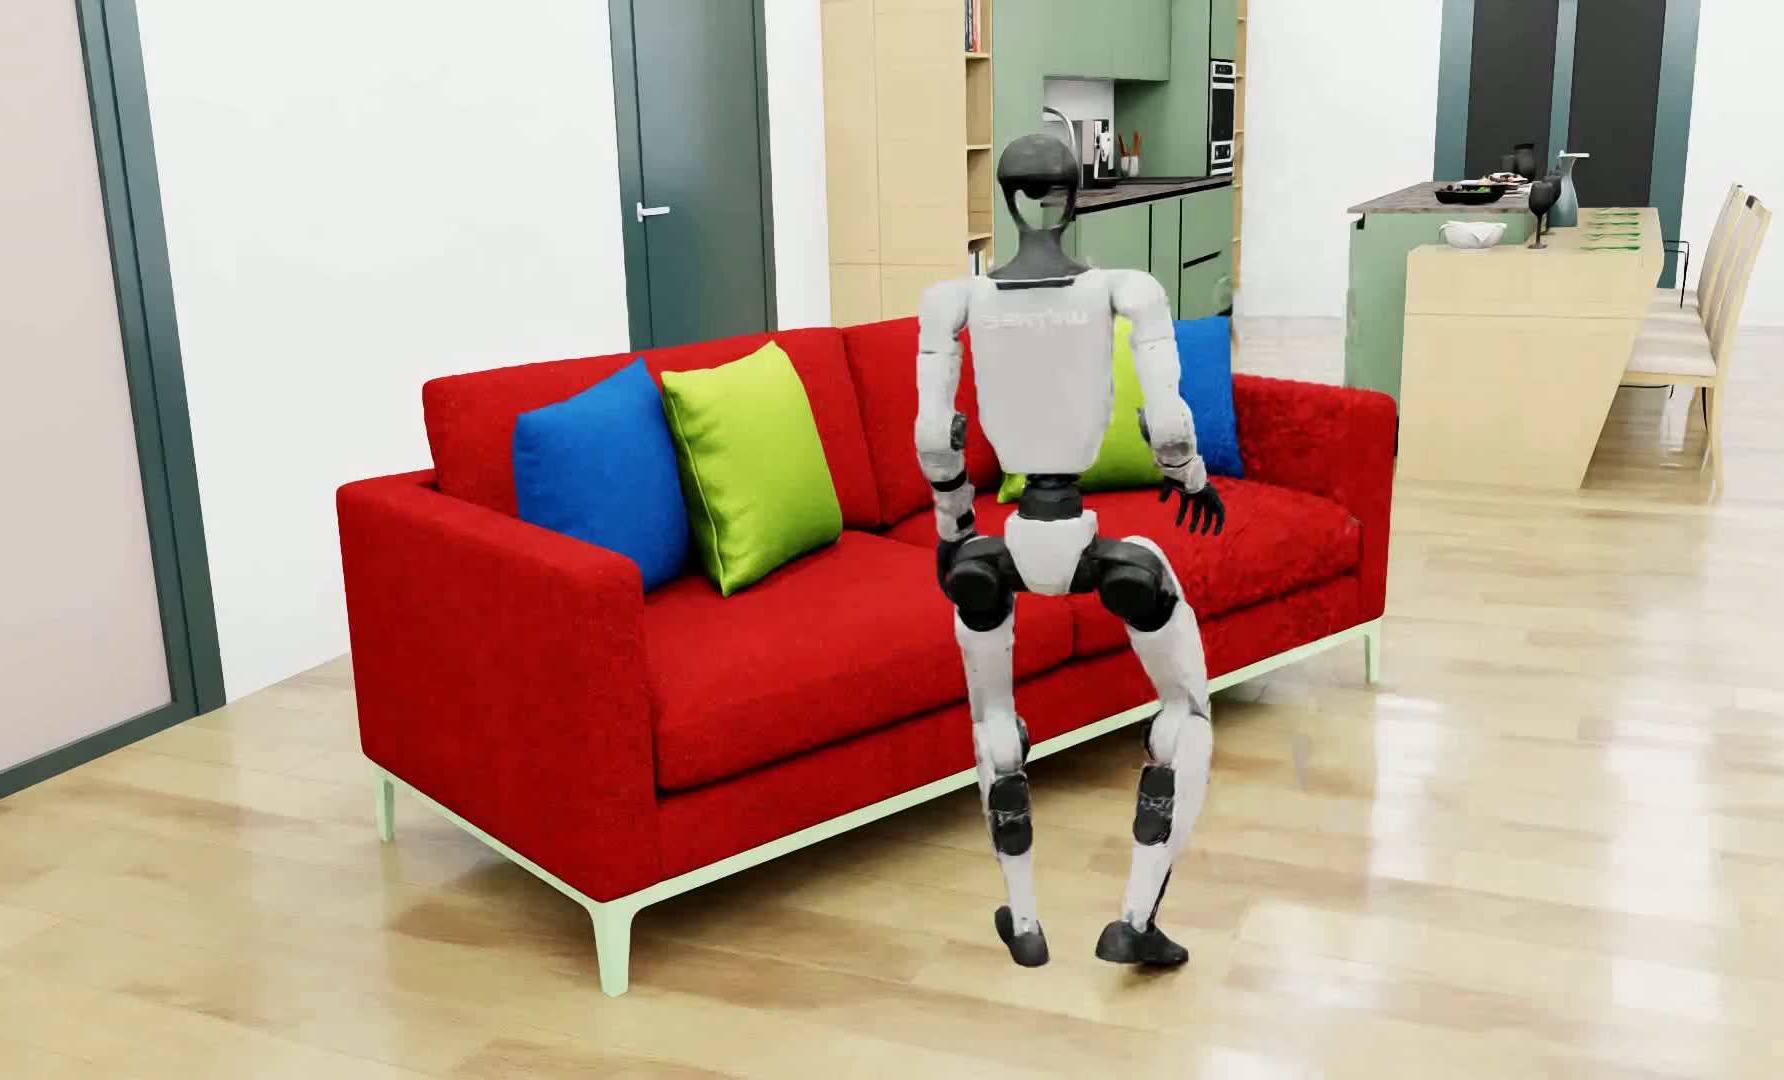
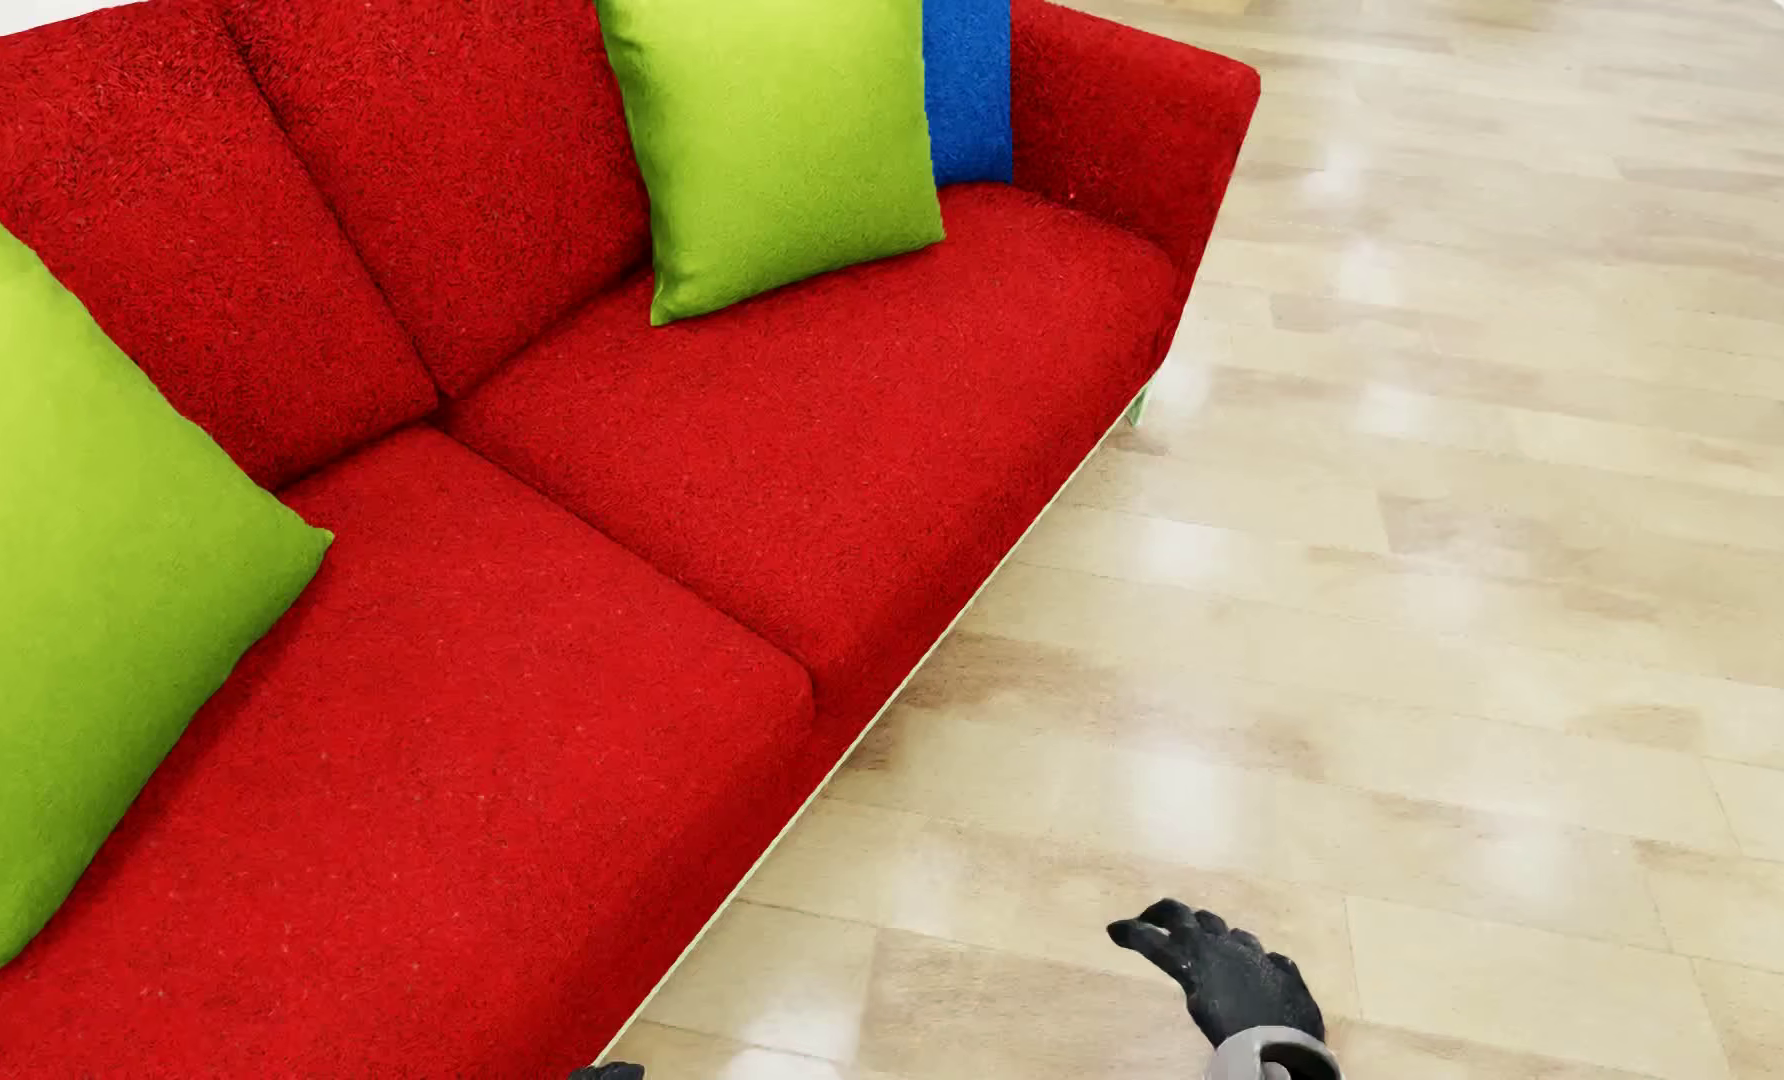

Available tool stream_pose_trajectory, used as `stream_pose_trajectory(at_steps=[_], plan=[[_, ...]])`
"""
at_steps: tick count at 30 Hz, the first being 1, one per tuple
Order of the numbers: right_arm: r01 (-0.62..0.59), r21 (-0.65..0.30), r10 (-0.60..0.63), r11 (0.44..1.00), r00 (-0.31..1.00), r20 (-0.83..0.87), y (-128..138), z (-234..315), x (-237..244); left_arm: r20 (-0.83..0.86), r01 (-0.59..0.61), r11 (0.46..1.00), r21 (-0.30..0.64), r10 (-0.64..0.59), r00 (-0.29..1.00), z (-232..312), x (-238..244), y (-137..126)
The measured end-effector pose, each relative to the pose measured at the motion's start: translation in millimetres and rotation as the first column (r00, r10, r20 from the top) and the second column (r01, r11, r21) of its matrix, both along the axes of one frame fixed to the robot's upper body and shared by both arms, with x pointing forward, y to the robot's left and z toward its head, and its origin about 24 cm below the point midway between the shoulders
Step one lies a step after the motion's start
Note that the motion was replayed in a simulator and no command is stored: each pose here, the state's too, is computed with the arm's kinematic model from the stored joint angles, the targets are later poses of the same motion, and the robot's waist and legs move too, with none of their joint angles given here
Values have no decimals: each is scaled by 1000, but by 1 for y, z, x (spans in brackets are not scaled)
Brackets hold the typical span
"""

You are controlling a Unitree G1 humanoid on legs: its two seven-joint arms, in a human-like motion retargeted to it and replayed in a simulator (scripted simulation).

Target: Walk towards the sofa

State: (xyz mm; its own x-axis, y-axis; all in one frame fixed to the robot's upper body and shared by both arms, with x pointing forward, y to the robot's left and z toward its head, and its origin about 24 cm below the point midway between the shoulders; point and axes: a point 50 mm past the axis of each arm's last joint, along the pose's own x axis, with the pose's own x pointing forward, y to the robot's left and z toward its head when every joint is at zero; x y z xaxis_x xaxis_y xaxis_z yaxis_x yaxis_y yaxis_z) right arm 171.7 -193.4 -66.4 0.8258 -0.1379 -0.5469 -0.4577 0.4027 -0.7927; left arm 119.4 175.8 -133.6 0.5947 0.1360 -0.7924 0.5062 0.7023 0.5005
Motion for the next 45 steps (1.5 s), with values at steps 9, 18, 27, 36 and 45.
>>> stream_pose_trajectory(at_steps=[9, 18, 27, 36, 45], plan=[[368, -44, -300, 929, 677, -672, -11, -92, -154, -18, -134, 989, 59, 136, 991, -5, -4, 29], [116, -31, -109, 993, 762, -639, -3, -91, -112, 47, -323, 945, 57, 321, 946, 2, -12, 51], [376, 125, -379, 918, 925, -1, -44, -20, -1, -116, -267, 963, 34, 270, 956, -11, -32, 32], [276, -32, -263, 961, 868, -421, -33, -65, -65, 33, -140, 987, 79, 137, 990, 5, 6, 39], [281, -20, -243, 960, 789, -564, -9, -88, -97, -13, -249, 963, 104, 251, 968, 1, -20, 58]])
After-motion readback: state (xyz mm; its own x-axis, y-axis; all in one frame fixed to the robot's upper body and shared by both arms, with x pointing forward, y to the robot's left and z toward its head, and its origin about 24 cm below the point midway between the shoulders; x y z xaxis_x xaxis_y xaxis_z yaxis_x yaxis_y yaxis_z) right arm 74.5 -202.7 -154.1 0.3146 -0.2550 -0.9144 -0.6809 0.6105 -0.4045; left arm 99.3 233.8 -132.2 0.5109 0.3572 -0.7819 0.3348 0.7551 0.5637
